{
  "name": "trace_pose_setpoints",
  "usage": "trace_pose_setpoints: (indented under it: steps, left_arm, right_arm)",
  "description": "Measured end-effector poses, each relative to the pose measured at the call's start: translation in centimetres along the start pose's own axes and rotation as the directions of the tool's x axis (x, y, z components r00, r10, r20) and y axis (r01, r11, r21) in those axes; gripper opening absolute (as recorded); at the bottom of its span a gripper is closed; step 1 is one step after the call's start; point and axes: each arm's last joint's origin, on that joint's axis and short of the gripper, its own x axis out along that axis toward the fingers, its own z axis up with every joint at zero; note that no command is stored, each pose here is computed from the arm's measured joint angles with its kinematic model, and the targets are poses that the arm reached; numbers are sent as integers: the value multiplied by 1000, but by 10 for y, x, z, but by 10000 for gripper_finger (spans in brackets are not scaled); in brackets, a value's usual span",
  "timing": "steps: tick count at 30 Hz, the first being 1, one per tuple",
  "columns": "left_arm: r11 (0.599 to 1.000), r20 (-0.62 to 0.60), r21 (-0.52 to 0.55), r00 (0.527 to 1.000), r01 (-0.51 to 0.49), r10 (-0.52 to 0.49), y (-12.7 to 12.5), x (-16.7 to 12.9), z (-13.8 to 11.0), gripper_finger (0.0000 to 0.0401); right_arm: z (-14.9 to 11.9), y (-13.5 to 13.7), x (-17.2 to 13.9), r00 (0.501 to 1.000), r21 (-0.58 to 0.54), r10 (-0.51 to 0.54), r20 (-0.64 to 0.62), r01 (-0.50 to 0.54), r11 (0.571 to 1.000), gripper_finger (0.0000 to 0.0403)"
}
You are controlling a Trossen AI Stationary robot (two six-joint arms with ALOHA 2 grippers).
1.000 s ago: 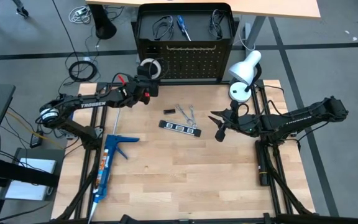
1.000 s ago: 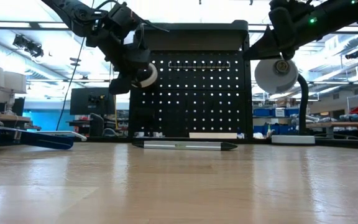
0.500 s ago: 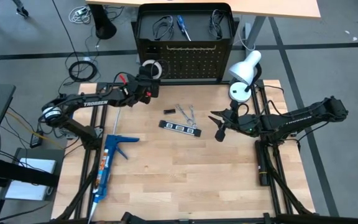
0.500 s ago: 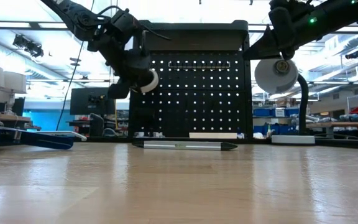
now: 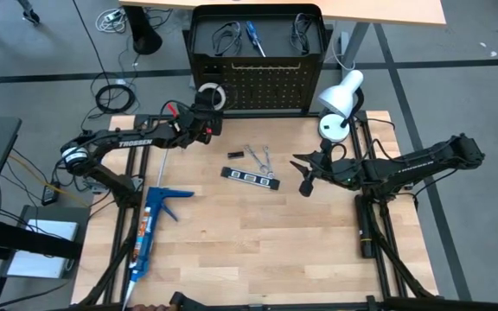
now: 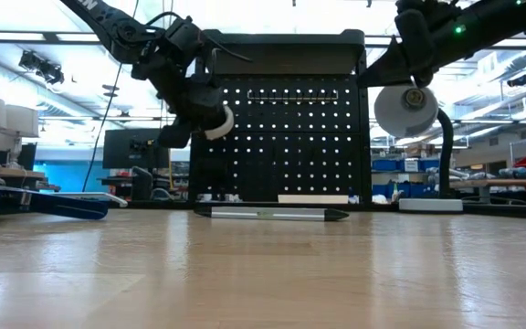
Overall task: Hang tools onto peg board
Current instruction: Hang the masking tape on the pegboard, then hang the spirit level on the pegboard
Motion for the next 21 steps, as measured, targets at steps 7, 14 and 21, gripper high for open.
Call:
trace_pose_setpoints:
  steps: [7,14,21]
  left_arm:
    - [1000,-22,-21,1000,15,-15,-3,-1,0,117]
    - [998,-78,-60,997,-7,3,-6,-9,8,121]
    - [995,-4,-63,997,74,-75,-25,-33,30,122]
  right_arm:
    - [0,0,0,1000,0,0,-1,0,1000,111]
    - [0,0,0,1000,0,0,-1,0,1000,111]
    - [-1,0,0,1000,-10,-1,-13,1,1000,111]
